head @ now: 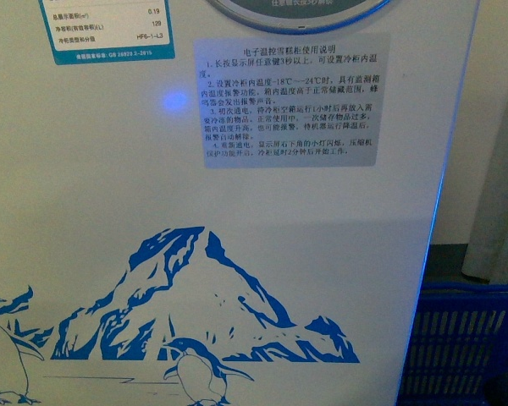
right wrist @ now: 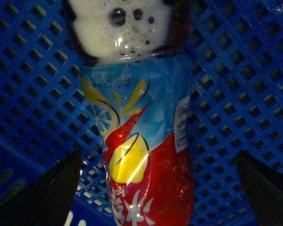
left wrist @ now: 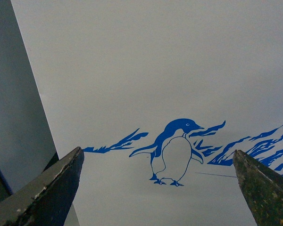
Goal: Put drink in fridge
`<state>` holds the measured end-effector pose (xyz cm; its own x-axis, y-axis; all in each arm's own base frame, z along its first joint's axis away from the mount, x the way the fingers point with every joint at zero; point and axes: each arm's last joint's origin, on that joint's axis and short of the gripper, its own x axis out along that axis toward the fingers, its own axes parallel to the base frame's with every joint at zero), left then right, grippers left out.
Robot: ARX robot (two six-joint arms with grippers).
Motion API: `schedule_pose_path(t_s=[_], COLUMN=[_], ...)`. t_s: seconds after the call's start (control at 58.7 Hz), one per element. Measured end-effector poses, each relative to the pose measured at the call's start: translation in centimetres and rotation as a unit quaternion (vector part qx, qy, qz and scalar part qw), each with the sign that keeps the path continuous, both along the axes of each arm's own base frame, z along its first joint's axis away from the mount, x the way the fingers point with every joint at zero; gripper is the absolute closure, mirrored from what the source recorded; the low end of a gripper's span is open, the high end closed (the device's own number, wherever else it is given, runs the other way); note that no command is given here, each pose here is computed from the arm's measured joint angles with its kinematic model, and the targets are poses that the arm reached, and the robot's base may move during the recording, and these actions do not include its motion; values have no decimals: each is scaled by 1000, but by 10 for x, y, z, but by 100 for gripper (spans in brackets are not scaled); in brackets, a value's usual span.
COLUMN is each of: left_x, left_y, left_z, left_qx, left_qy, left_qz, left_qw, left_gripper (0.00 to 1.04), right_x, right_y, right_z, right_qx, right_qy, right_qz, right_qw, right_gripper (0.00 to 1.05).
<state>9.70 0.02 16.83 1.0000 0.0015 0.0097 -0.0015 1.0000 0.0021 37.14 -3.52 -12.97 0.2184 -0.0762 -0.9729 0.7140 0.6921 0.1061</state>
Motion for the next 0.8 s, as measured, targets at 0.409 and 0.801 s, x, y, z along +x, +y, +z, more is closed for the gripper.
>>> schedule_pose_path(t_s=[0.409,0.801], left_x=[0,0], left_y=[0,0], left_z=[0,0], left_qx=[0,0], left_qy=[0,0], left_qz=[0,0], left_qw=[1000,1000], left_gripper=[8,8], right_x=[4,7], right_y=[0,4], right_z=[-41,-57], right_qx=[-19,-26], right_qy=[43,53], right_qz=[24,49], right_qw=[999,997], right_gripper=[7,7])
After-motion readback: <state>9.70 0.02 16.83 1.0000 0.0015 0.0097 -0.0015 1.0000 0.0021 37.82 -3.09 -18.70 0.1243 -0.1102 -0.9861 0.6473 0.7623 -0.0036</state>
